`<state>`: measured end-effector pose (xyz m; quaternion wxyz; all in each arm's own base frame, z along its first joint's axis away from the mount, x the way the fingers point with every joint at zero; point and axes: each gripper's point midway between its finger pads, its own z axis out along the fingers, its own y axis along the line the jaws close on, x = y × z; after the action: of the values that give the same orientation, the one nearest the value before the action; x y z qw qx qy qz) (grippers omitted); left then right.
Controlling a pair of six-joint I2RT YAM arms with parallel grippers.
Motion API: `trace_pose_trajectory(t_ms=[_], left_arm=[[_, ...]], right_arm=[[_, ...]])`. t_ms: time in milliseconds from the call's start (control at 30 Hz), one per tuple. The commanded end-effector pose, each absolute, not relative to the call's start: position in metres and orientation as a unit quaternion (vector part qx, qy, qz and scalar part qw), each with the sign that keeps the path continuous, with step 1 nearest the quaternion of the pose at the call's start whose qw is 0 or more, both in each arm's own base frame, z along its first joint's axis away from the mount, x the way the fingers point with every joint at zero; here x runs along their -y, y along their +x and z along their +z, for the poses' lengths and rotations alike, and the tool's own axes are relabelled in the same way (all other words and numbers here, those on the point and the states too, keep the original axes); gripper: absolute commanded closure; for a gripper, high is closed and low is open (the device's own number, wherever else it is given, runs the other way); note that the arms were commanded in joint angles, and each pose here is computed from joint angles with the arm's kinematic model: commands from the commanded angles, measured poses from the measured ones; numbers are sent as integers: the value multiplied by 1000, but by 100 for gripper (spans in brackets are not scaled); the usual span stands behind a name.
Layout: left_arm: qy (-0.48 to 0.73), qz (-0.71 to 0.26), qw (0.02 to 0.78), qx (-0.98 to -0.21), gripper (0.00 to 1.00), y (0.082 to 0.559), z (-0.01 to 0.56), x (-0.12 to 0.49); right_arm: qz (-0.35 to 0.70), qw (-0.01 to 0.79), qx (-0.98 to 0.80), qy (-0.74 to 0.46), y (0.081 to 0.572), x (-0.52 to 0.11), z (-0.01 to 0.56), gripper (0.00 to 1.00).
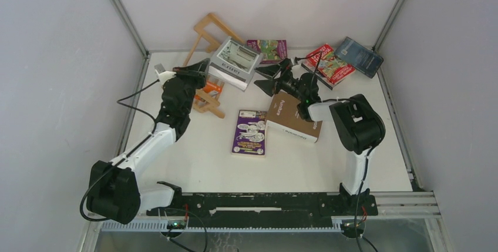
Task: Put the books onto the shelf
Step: Pick up the book at the corner of the board.
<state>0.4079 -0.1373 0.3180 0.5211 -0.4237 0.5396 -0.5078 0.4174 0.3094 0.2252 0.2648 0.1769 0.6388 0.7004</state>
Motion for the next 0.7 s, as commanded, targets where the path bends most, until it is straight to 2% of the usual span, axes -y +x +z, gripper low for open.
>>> trace_pose_trajectory(t_ms=[0,667], left_arm=[[-393,-576,528,-484,100,405,379,143],[-395,-579,488,-520,100,396,334,155]], right_arm=[[720,279,-616,157,426,-312,242,1],[736,272,-598,164,456,-325,250,1]])
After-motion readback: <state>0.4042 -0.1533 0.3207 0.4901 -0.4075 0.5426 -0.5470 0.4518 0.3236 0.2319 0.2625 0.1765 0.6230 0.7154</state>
